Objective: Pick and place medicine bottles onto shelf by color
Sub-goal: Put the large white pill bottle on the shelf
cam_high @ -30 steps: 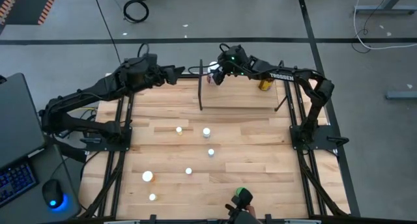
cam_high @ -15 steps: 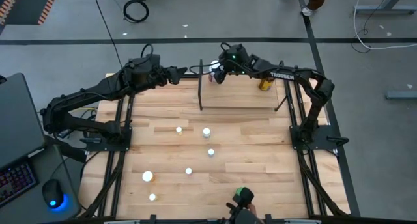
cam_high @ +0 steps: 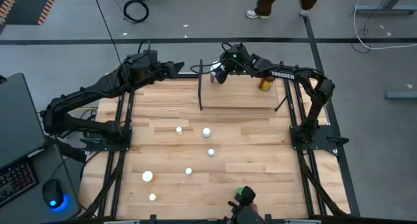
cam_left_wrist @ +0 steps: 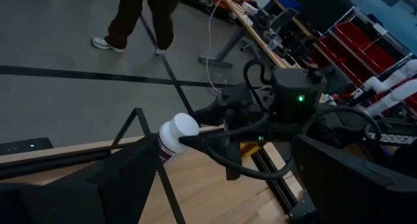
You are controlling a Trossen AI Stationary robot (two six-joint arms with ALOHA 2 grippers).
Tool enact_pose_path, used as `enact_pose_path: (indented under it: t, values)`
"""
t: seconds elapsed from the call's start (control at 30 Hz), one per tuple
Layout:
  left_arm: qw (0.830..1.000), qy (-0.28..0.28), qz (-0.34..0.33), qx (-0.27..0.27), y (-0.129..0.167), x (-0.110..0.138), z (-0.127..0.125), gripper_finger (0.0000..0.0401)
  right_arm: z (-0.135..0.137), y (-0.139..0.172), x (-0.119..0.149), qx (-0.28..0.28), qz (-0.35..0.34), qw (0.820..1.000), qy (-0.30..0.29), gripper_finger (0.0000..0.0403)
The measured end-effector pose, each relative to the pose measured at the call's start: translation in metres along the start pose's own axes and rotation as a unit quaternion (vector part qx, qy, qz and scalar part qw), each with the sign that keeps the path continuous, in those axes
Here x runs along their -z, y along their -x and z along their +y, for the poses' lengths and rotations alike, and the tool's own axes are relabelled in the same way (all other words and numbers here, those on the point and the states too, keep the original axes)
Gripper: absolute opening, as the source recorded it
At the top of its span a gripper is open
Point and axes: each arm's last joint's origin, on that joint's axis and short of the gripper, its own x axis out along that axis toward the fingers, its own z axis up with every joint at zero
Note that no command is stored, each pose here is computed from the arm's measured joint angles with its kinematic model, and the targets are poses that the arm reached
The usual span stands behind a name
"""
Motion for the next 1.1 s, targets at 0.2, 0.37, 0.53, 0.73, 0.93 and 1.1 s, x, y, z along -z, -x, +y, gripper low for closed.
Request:
enact_pose_path:
  t: [0.2,0.37,0.53,0.73,0.93,1.1]
  values:
    - [1.000,-0.009,-0.003,-0.004,-0.001,-0.001,0.002,0.0355,-0.001,-0.002,0.008,0.003,-0.005,1.000,-0.016,0.0256]
    - [1.000,-0.008,-0.002,-0.004,-0.001,-0.001,0.002,0.0355,0.000,-0.003,0.008,0.003,-0.015,1.000,-0.017,0.0256]
    - [1.000,-0.008,-0.002,-0.004,-0.001,-0.001,0.002,0.0355,0.004,-0.004,0.007,-0.004,-0.018,1.000,-0.015,0.0256]
    - [1.000,-0.009,0.004,0.002,-0.001,-0.001,0.001,0.0355,0.010,-0.004,0.008,-0.012,-0.019,0.999,-0.024,0.0258]
    - [0.999,-0.009,0.030,0.031,0.000,0.001,0.000,0.0355,0.011,-0.005,0.010,-0.014,-0.012,0.999,-0.046,0.0285]
    - [0.999,-0.009,0.031,0.032,0.000,0.001,0.000,0.0355,0.013,-0.005,0.010,-0.013,-0.011,0.999,-0.047,0.0306]
